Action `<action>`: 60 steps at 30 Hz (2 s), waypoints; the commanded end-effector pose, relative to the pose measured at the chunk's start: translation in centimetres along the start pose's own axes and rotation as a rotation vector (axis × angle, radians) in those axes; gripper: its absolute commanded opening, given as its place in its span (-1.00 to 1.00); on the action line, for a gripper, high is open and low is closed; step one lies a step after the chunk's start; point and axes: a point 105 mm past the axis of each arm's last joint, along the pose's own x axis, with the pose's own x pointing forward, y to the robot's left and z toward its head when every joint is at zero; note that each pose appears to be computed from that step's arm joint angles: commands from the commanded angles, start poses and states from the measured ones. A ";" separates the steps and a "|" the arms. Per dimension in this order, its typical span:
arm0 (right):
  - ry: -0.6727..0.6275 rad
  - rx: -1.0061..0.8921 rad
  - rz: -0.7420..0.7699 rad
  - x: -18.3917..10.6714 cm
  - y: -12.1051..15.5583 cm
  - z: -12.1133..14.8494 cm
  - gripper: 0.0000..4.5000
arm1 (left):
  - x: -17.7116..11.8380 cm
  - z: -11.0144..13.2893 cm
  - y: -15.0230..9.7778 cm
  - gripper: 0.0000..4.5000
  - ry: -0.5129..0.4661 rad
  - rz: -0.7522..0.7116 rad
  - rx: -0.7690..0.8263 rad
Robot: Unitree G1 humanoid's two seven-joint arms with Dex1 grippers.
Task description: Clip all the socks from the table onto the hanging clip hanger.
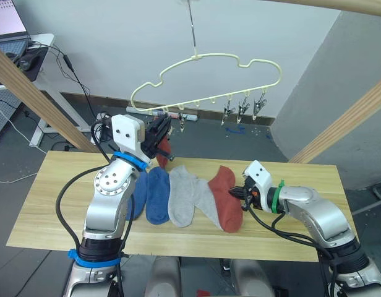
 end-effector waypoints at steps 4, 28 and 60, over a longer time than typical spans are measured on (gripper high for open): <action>0.040 0.037 -0.141 -0.3 -3.3 -2.1 -0.99 | -0.1 0.0 -0.3 -1.00 -0.002 -0.012 -0.001; -0.058 0.128 -0.404 3.1 -2.9 -0.2 0.97 | 0.1 0.0 -0.3 -1.00 -0.001 -0.012 0.017; -0.153 -0.112 -0.009 1.1 2.3 3.2 -0.99 | 0.1 -0.9 0.3 -1.00 0.047 -0.001 -0.195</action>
